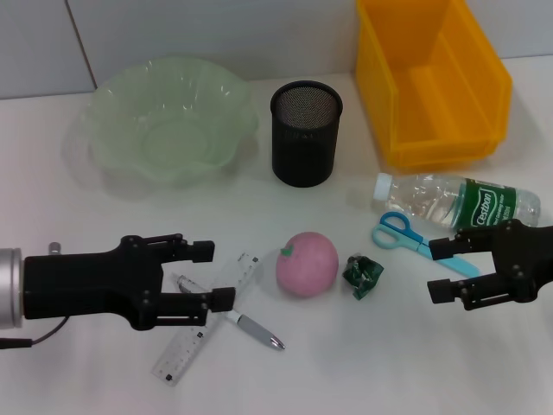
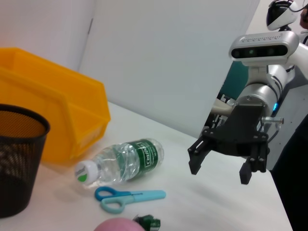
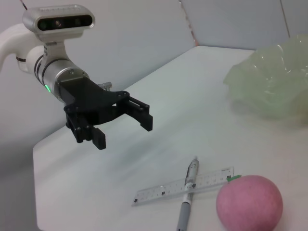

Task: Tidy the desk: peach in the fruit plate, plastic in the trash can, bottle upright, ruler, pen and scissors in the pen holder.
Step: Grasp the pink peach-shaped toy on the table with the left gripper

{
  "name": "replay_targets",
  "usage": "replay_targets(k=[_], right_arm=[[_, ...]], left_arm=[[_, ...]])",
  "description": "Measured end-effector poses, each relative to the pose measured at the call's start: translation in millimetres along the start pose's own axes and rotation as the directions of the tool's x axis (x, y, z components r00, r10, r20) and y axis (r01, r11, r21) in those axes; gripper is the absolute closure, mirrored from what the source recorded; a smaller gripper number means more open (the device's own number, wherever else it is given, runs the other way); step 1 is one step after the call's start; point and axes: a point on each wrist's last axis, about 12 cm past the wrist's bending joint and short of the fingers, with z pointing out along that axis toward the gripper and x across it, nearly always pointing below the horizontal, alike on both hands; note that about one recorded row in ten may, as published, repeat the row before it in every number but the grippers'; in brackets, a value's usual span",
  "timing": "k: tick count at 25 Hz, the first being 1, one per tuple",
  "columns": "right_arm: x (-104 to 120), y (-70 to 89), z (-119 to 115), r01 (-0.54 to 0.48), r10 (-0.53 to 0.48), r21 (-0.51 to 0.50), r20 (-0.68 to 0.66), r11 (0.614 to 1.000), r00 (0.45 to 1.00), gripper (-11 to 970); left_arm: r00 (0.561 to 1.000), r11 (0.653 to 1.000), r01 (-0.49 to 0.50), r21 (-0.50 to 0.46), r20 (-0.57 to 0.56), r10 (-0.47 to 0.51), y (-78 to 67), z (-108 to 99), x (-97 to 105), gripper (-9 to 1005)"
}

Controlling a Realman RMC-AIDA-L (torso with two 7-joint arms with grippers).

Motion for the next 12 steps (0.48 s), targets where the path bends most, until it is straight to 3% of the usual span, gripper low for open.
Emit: replay_targets(k=[12], right_arm=[[1.5,-1.4,0.3,-0.005,0.005,0.012,-0.001,1.0,1.0,155]], left_arm=[[1.0,1.0,-0.01,-0.012,-0.022,0.009,3.4,-6.6,2.7,191]])
